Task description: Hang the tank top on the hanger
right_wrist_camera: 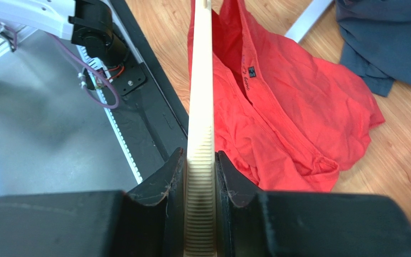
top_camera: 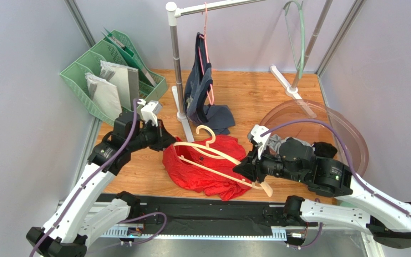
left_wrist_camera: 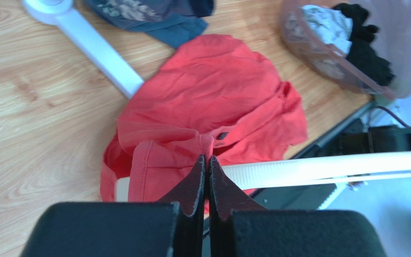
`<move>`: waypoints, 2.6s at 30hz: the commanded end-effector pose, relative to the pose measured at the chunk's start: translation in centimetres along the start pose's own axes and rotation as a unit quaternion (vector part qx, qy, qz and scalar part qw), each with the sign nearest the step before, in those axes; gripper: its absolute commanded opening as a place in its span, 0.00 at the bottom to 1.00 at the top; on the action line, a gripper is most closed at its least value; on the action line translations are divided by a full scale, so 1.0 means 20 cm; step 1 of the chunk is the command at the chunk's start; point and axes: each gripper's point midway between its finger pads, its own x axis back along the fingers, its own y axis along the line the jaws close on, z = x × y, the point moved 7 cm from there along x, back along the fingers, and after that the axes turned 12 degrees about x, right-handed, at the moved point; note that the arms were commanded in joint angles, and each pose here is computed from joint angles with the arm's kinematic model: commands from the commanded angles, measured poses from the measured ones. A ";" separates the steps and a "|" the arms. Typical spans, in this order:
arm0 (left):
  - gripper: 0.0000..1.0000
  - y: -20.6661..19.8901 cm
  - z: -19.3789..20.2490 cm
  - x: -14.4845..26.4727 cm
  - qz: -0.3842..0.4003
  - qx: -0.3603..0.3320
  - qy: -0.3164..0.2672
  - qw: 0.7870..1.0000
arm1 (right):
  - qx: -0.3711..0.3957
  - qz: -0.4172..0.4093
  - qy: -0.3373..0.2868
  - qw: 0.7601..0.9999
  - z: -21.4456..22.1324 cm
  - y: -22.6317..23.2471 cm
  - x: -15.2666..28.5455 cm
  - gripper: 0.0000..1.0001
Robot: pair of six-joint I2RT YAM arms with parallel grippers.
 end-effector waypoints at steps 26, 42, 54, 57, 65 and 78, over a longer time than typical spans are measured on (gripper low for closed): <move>0.93 -0.36 -0.13 0.37 0.170 -0.061 -0.031 0.983 | 0.045 -0.033 -0.211 0.976 -0.20 0.03 -0.02 0.00; 0.99 -0.42 -0.18 0.52 0.206 -0.233 -0.109 0.944 | 0.051 -0.046 -0.251 0.966 -0.27 0.04 0.14 0.00; 0.99 -0.44 -0.11 0.40 0.318 -0.290 -0.019 0.903 | 0.052 -0.088 -0.255 0.961 -0.32 0.09 0.22 0.00; 0.99 -0.43 -0.09 0.39 0.328 -0.290 -0.006 0.899 | 0.051 -0.087 -0.259 0.961 -0.34 0.09 0.23 0.00; 0.98 -0.38 0.00 0.36 0.336 -0.279 0.039 0.899 | 0.049 -0.073 -0.266 0.960 -0.36 0.07 0.25 0.00; 0.66 -0.36 0.05 0.32 0.357 -0.263 0.073 0.894 | 0.047 -0.060 -0.260 0.962 -0.37 0.06 0.20 0.00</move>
